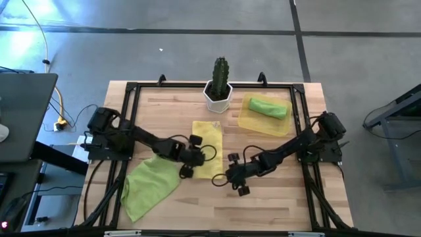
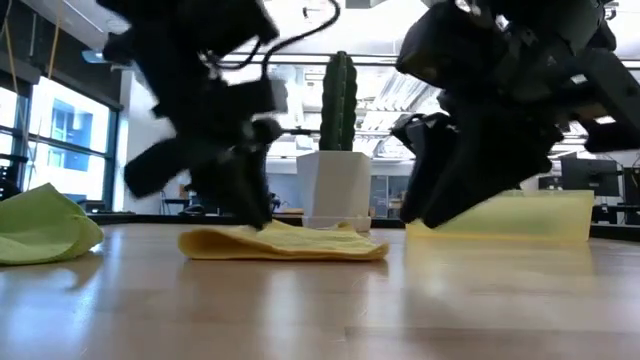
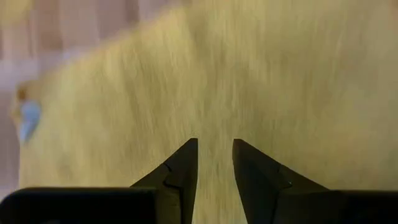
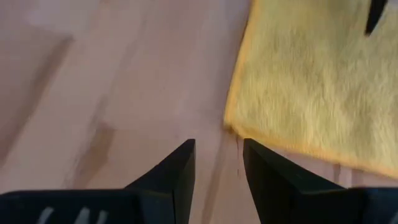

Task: Roll microfiber towels into tight, uniform cylinder then place into a basket
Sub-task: Roll the yellow towel

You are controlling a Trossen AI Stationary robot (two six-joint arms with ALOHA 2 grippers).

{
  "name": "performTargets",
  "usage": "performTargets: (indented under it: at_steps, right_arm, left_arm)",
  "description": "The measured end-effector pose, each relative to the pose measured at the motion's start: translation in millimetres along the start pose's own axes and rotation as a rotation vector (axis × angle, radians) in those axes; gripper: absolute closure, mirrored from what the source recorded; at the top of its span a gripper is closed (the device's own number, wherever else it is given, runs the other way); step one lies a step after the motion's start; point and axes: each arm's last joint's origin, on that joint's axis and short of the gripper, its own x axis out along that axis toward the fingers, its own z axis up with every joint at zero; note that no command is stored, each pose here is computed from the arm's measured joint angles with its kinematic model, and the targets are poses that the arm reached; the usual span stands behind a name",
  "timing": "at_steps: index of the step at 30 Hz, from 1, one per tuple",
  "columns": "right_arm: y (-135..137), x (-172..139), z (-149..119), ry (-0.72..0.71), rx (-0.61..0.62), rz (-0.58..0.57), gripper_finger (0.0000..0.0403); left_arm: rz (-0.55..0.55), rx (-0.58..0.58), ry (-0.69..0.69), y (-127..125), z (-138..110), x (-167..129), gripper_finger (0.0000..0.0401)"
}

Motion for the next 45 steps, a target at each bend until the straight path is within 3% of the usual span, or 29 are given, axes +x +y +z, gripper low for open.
performTargets:
  at_steps: [9,18,29,35,39,45]
  right_arm:
    - [-3.1,-20.6,2.5,0.092,-0.103,-0.032,0.0274]
    - [-10.5,-25.8,3.3,0.128,-0.131,-0.099,0.0274]
    - [-22.3,-30.0,6.9,0.107,-0.1,-0.184,0.0274]
    - [-37.3,-27.2,5.0,0.102,0.064,-0.223,0.0274]
    - [-43.3,-17.6,1.2,0.113,0.057,-0.152,0.0274]
    - [-45.4,-3.4,4.7,0.041,-0.085,-0.005,0.0274]
  left_arm:
    - [-0.224,-0.275,-0.204,-17.1,26.5,-54.2,0.031]
    - [-0.255,-0.377,-0.207,-43.5,25.0,-86.5,0.0284]
    - [-0.218,-0.258,-0.056,-51.0,8.9,-85.1,0.0245]
    - [-0.194,-0.12,-0.062,-45.8,4.7,-75.2,0.0245]
    - [-0.177,-0.016,-0.093,-41.9,1.1,-64.8,0.0245]
    - [-0.149,0.087,-0.108,-39.6,-3.2,-43.5,0.0245]
